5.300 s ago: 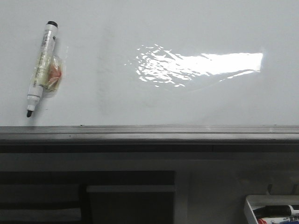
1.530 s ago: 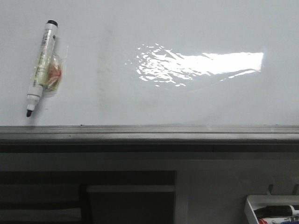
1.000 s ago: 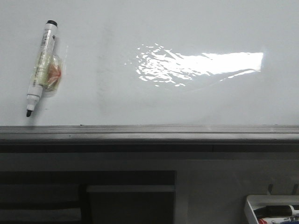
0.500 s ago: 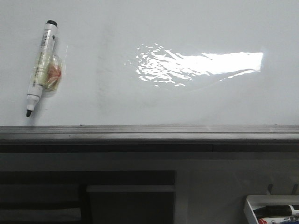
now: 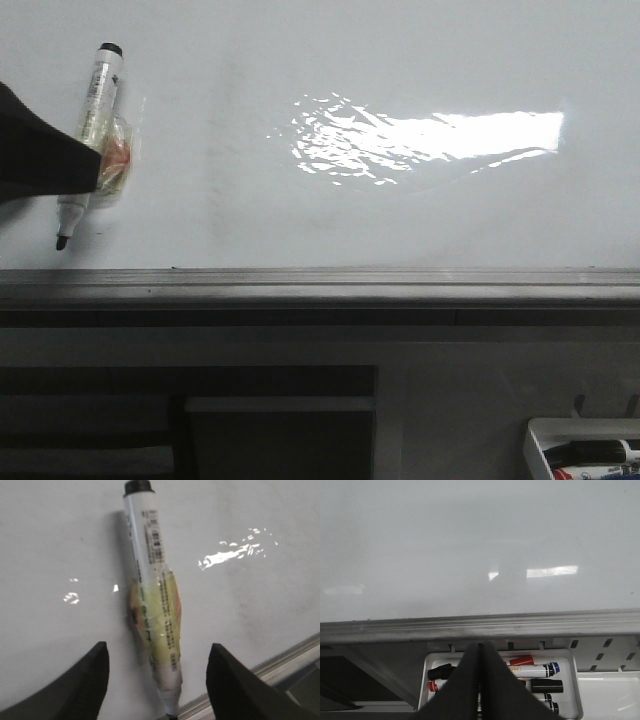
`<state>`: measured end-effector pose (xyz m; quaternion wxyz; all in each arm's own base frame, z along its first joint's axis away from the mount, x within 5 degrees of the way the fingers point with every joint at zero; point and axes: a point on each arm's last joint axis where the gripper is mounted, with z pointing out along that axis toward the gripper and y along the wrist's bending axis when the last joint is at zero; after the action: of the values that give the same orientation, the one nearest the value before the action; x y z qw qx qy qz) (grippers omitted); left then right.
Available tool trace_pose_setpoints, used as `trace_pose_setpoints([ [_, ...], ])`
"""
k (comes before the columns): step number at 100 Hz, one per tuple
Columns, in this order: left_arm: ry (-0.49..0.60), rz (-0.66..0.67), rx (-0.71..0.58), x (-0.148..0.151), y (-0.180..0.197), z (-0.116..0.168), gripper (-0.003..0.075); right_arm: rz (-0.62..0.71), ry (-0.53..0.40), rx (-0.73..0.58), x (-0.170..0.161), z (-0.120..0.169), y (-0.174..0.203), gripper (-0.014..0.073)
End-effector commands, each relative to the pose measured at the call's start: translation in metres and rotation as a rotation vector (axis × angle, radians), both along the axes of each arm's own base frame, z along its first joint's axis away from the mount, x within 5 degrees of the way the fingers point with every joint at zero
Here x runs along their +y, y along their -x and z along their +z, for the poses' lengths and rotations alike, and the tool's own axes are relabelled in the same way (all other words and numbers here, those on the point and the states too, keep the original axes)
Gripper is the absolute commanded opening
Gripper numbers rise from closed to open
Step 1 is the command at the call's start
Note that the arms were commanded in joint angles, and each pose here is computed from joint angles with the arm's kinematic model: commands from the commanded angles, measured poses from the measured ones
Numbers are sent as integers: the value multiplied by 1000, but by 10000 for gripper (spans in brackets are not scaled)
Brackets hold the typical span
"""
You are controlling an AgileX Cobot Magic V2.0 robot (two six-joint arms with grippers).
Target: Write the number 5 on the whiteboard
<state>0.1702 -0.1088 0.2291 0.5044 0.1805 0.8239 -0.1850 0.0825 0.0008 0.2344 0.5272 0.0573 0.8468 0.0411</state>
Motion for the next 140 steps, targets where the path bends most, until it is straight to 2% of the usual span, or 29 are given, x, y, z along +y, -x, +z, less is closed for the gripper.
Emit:
trace_pose_setpoints([
  [1,79,-5,-79,-9,-8,14,388,-9,11,-97,-1,17,-5,-61],
  [21,34,-4,-18,-14,-16,-3,383,-11,11,-115,-1,18,-6,-61],
  [26,25,-4,-5,-16,-18,-8,362,-11,11,-115,-1,18,-6,-61],
  [33,11,-3,17,-18,-21,-15,272,-11,11,-115,-1,18,-6,-61],
  [43,-22,-6,59,-20,-24,-26,43,-13,-15,-114,-1,18,-6,-61],
  [47,-37,-12,71,-20,-24,-29,-22,-15,-50,-117,0,19,-6,-61],
  [56,-84,-42,80,-20,-23,-32,-20,-11,-159,-139,4,26,-6,-61],
  [64,-116,-78,53,-20,-21,-30,-20,42,-208,-171,10,37,-6,-61],
  [69,-118,-87,38,-20,-20,-27,-20,121,-177,-188,16,44,-5,-61],
  [84,-99,-111,-34,-19,-13,-11,-20,441,3,-201,38,57,-3,-61],
  [99,-181,-239,-213,-19,0,10,-20,737,129,-200,66,60,-4,-61],
  [108,-235,-336,-343,-22,8,21,-20,854,191,-190,81,57,-7,-61],
  [118,-327,-469,-504,-26,19,30,-20,963,195,-214,98,56,-5,-59],
  [126,-414,-546,-573,-27,22,29,-20,1036,194,-205,110,58,-4,-40],
  [131,-433,-567,-590,-27,23,29,-20,1068,188,-203,118,63,-4,-3],
  [140,-398,-589,-626,-30,25,32,-20,1087,136,-219,131,79,-7,115],
])
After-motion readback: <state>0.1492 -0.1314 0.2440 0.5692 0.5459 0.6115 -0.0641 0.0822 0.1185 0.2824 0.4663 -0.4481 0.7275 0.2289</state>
